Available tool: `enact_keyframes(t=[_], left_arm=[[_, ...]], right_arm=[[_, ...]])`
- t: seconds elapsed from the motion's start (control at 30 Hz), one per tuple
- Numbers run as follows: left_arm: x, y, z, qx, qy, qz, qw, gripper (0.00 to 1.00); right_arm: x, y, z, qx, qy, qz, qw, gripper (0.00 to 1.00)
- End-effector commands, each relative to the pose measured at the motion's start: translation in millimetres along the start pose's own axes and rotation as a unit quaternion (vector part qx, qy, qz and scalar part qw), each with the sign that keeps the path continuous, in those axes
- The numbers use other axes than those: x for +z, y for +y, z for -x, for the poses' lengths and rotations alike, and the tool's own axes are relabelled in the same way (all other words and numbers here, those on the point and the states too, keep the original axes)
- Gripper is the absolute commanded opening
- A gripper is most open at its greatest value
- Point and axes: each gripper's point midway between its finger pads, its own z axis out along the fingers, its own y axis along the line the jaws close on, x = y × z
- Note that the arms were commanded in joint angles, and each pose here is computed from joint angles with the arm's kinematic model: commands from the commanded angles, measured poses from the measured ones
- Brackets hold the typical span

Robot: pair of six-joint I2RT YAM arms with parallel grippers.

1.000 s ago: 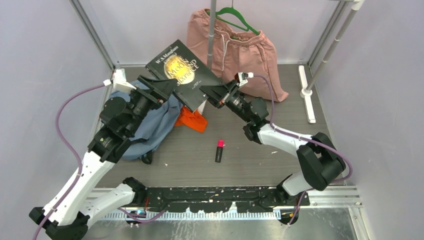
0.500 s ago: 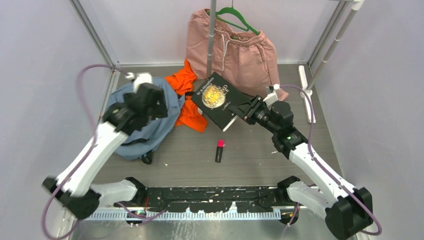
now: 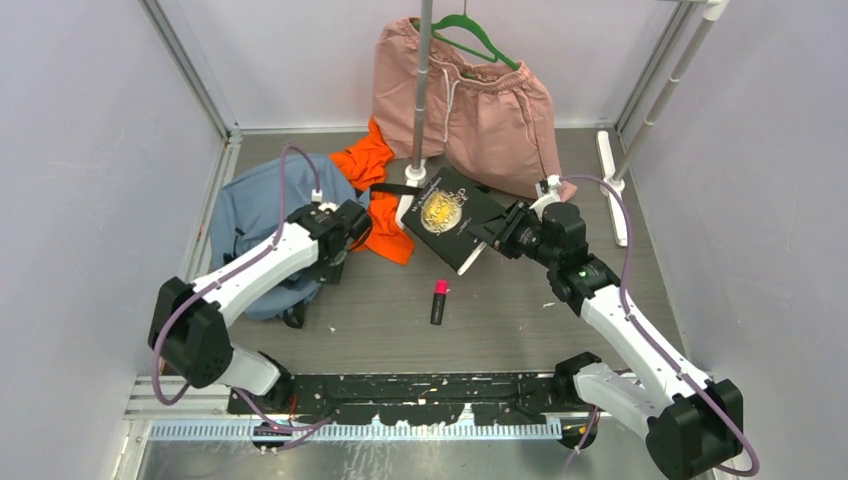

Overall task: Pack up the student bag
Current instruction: Place the book in the student bag.

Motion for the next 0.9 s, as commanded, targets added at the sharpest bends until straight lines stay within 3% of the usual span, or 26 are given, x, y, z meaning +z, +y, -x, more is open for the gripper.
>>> enact_keyframes(t=[0.0, 0.07, 0.13, 0.17, 0.27, 0.37, 0.47, 0.6, 0.77, 0.87], left_arm=[[22.7, -4.6, -0.6, -0.020, 0.015, 0.006, 1.000, 0.89], [28.5, -3.0, 0.9, -0.030, 0.024, 0.002, 0.999, 0.72], [27.9, -2.7, 5.3, -0.035, 0.026, -0.005, 0.999, 0.15], [23.9, -1.8, 8.8, -0.041, 0.025, -0.011, 0.999, 0.02], [0.6, 2.4, 27.6, -0.069, 0.005, -0.045, 0.997, 0.00], [-39.6, 11.5, 61.0, -0.115, -0.062, -0.108, 0.986, 0.00], [-92.0, 34.9, 96.7, -0.166, -0.157, -0.170, 0.959, 0.00], [-145.8, 57.5, 128.8, -0.215, -0.237, -0.234, 0.918, 0.00], [-163.2, 60.2, 147.4, -0.220, -0.258, -0.256, 0.905, 0.00], [-160.0, 57.2, 153.4, -0.220, -0.254, -0.259, 0.905, 0.00]], right_arm=[[-7.6, 65.8, 33.3, -0.014, -0.050, 0.122, 0.991, 0.01], [-7.0, 64.4, 31.4, -0.013, -0.046, 0.121, 0.992, 0.01], [-7.3, 63.7, 29.5, -0.013, -0.043, 0.122, 0.992, 0.01], [-7.8, 63.4, 29.2, -0.013, -0.043, 0.122, 0.991, 0.01], [-8.5, 60.2, 27.8, -0.013, -0.044, 0.118, 0.992, 0.01], [-9.3, 60.3, 26.6, -0.008, -0.044, 0.123, 0.991, 0.01], [-9.5, 64.1, 23.4, -0.004, -0.036, 0.136, 0.990, 0.01], [-13.5, 88.2, 18.3, 0.007, -0.014, 0.208, 0.978, 0.01], [-22.0, 132.0, 4.4, 0.016, 0.043, 0.319, 0.947, 0.01], [-15.6, 146.7, -24.2, 0.016, 0.098, 0.334, 0.937, 0.01]])
